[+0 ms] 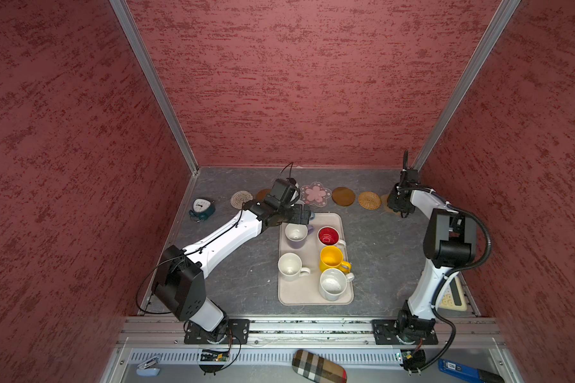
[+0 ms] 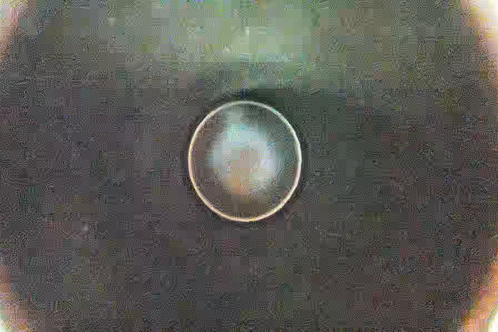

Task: Place cups on coasters
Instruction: Place the cup on the coaster.

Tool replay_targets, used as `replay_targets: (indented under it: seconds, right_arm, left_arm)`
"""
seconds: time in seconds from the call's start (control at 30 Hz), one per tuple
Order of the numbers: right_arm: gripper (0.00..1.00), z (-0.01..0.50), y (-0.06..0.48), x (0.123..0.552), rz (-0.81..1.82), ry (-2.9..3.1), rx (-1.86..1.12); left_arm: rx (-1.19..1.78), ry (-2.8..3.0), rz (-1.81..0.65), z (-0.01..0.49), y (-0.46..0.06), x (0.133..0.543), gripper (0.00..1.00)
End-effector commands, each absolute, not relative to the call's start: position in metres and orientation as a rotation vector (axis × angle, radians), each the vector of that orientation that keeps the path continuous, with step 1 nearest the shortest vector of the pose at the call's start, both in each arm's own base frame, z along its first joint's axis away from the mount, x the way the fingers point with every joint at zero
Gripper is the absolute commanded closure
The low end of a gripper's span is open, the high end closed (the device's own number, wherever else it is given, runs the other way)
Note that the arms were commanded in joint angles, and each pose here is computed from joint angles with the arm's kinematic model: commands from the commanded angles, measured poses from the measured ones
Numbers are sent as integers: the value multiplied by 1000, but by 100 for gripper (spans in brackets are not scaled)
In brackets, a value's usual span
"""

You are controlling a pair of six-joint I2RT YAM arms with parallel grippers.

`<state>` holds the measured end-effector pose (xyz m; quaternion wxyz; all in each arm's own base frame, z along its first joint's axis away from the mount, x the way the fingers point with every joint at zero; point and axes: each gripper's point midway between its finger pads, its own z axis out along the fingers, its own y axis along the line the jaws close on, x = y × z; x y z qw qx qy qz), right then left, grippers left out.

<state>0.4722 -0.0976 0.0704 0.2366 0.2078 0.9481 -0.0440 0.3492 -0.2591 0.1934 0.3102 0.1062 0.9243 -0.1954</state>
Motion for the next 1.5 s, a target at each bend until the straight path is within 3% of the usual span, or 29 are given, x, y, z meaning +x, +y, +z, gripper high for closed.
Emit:
replay_targets:
  seconds: [0.0, 0.67, 0.9, 1.27, 1.47]
  right_arm:
    - [100, 109, -107, 506, -125, 2447, 537]
    - [100, 88, -107, 509, -112, 2481, 544]
    - [67, 88, -107, 507, -113, 2484, 545]
    - [22, 101, -103, 506, -83, 2456, 535]
    - [13, 148, -97, 495, -35, 2344, 546]
  left_arm:
    - [293, 2450, -532, 185, -263, 351, 0]
    - [297, 2476, -530, 177, -266, 352, 0]
    - [294, 2473, -529, 179, -265, 351, 0]
    - [269, 2469, -493, 188, -259, 350, 0]
    - [222, 2499, -455, 197, -253, 347, 0]
